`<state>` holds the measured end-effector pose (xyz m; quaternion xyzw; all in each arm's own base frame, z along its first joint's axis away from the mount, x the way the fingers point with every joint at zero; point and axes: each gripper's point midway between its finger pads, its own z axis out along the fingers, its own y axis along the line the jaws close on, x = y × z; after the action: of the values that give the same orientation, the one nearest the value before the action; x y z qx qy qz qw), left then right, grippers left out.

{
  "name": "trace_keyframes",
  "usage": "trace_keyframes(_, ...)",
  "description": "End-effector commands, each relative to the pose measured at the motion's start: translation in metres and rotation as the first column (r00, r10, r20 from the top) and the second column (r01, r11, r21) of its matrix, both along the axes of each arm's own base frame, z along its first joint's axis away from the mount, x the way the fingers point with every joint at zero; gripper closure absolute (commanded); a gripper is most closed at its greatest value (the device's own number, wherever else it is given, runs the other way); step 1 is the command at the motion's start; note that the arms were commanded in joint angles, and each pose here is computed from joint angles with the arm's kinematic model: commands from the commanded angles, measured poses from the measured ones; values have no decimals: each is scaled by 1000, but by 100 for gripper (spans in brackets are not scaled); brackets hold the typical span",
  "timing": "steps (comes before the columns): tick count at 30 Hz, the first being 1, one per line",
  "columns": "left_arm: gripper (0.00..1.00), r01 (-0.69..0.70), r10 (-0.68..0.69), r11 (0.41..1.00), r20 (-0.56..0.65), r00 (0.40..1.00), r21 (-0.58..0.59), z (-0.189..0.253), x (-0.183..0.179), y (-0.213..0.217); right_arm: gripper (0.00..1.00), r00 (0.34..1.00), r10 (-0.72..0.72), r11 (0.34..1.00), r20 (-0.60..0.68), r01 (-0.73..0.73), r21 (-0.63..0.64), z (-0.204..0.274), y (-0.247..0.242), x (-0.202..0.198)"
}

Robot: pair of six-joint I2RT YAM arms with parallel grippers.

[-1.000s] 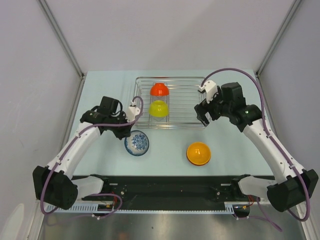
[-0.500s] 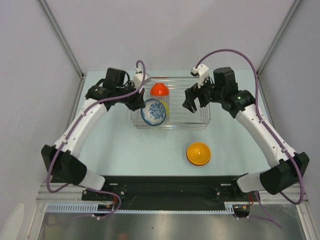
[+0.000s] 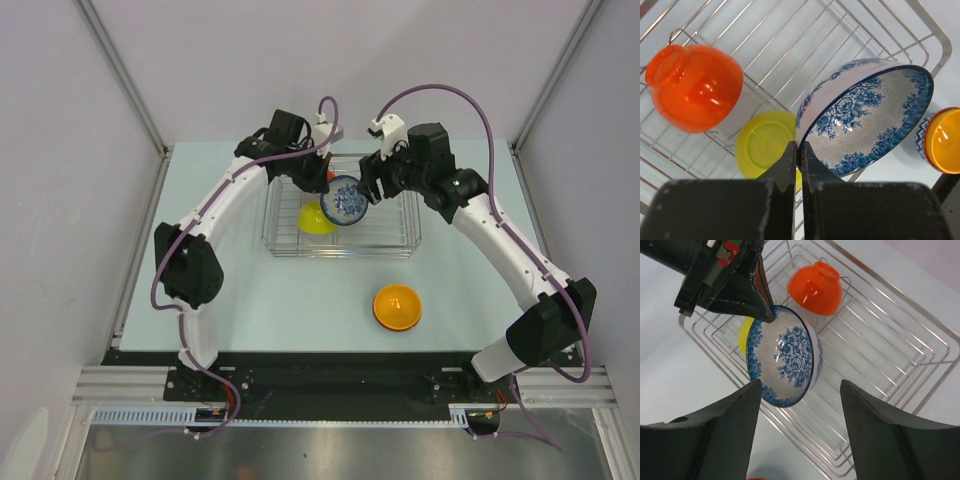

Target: Load the bowls into the dish rack

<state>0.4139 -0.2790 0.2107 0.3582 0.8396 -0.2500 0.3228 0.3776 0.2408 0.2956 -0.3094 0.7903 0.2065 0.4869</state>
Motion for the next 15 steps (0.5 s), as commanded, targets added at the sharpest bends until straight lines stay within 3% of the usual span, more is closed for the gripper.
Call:
trace_keyframes(1,100,24,-12,993,101,995,-118,58,6,-19,32,992,-61,998,112,63,-13,10,-3,22)
trace_keyframes(10,100,41,-26,985,93,995,-165,66,-5,-22,42,983,-101,992,152,112,-62,-13,-8,34)
trace_keyframes(15,100,49,-32,982,98,995,-181,73,-10,-23,57,979,-114,989,170,129,-79,-18,-10,34)
